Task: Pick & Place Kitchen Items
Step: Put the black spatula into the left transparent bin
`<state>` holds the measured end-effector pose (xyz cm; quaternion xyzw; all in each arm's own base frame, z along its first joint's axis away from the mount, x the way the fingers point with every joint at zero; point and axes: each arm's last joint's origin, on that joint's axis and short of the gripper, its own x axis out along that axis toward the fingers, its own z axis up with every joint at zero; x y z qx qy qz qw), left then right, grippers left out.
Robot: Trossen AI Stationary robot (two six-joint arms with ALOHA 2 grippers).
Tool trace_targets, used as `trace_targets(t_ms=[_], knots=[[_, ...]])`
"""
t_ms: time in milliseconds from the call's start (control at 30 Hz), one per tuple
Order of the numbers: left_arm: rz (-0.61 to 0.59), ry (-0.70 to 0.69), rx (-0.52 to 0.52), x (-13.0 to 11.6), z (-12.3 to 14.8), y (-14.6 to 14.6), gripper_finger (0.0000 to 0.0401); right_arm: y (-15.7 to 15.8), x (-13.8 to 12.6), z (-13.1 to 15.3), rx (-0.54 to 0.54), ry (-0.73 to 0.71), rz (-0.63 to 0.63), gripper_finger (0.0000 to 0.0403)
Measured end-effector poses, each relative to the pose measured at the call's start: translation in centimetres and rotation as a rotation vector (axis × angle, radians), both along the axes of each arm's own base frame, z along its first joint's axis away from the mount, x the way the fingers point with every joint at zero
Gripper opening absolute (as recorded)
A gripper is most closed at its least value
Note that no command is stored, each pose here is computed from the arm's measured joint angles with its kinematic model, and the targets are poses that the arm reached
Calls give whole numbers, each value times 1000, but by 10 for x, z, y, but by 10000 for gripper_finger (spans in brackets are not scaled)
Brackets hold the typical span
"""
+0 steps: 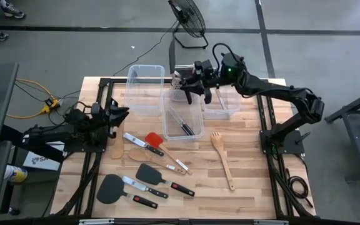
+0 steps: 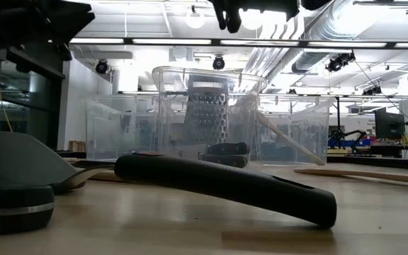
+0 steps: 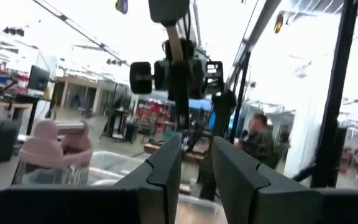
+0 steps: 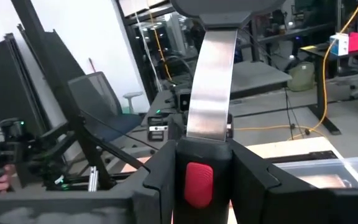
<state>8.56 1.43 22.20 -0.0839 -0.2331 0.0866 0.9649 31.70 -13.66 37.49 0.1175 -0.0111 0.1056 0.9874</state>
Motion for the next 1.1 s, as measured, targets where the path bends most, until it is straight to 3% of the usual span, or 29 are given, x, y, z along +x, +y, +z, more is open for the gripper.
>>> trace_targets(t_ms=[167,333,467,667,933,1100], knots=[[35,-53,-148,0,2,3,90,-7,-4,9,-10,-21,18,104],[66,-102,-175,5,10,5,90,-8,-5,11,-18,-26,19,104],[125,-55,-278,18,16,9,90,-7,-5,11,-18,-27,21,104],[147,21,-327,46,38,14,90,-7,-4,12,-21,-33,19,104],[194,185,-174,108,76,22,90,-7,-5,12,-29,-41,20,104],[188,241,-143,145,87,26,98,-7,-5,12,-36,-42,19,104]])
